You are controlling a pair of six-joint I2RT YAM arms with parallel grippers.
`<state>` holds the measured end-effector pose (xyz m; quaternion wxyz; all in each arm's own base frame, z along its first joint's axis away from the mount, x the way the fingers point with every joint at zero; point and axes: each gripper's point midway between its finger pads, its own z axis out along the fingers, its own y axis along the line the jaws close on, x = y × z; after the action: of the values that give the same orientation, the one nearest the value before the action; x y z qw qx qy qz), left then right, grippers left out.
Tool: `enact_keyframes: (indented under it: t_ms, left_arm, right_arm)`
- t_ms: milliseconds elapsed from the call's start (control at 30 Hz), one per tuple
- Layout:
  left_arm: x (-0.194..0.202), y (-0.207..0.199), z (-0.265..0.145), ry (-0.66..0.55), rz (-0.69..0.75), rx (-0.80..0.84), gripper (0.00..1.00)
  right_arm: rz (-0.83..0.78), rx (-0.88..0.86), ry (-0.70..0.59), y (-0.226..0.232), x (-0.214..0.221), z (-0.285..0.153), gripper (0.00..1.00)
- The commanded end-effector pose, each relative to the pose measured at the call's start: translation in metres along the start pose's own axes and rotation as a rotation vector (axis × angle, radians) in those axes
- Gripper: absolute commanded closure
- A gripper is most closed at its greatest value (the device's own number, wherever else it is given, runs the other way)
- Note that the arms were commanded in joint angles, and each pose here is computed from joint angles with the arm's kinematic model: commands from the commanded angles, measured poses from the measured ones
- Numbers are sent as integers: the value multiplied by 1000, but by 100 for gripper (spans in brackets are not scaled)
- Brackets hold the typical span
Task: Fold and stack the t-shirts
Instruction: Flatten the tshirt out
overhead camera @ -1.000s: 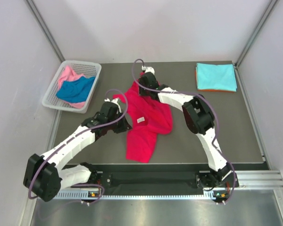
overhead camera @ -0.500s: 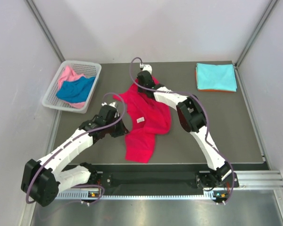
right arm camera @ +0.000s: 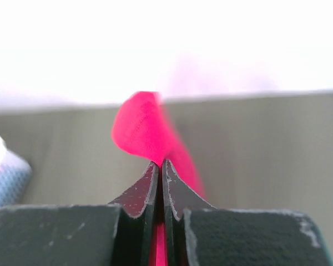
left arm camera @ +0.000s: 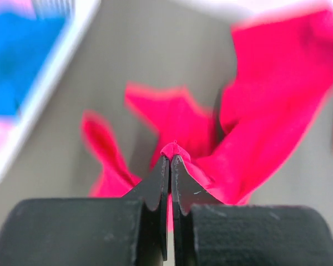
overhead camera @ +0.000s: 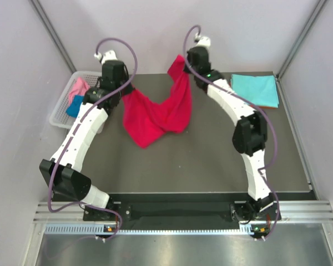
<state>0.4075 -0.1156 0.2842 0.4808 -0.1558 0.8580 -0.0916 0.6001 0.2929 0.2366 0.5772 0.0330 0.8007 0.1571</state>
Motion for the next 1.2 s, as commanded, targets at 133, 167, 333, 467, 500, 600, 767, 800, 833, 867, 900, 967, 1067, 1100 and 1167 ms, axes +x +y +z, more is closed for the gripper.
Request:
enact_keyframes:
  t_ms: [133,167,333,467,500,600,767,800,833,867,900,967,1067,1100,1167]
  left_arm:
    - [-42,-14,-44,-77,82,91,100]
    - [-38,-10,-58,-84,82,108,100]
    - [67,33,-69,123,81,97,100]
    - [149,65,-79,239,-33,112,100]
    - [160,66,-79,259,-60,118,100]
    - [200,76,-75,348,-159,98,100]
    - [233,94,-72,427,-205,11,100]
    - [237,94,-72,440,-209,11,100]
    - [247,95,-73,472,-212,21,100]
    - [251,95,-73,483,-219,23,100]
    - [255,94,-75,498,-226,32,100]
    - [260,89,-78,515,-227,79,91]
    - [253,78,-83,519,-218,132,66]
    - [248,80,-85,509,-202,115,58]
    - [213,82,-79,409,-149,62,53]
  right_arm:
    - [60,6,-123,-39,-110,-96,100]
    - [61,3,-108,-43,-104,-102,100]
    - [46,-14,116,-70,-6,-144,100]
    - [82,43,348,-113,117,-193,99]
    - [96,40,325,-115,116,-208,99]
    - [119,105,349,-140,146,-245,97]
    - [182,148,413,-157,188,-299,95]
    - [195,170,420,-162,194,-306,94]
    - [193,209,447,-172,205,-316,94]
    - [193,246,439,-183,214,-325,94]
    - [201,264,442,-188,220,-330,93]
    - [196,314,459,-199,228,-344,87]
    - [213,331,459,-199,220,-356,74]
    - [230,329,451,-197,215,-358,70]
    - [252,301,432,-186,195,-361,67]
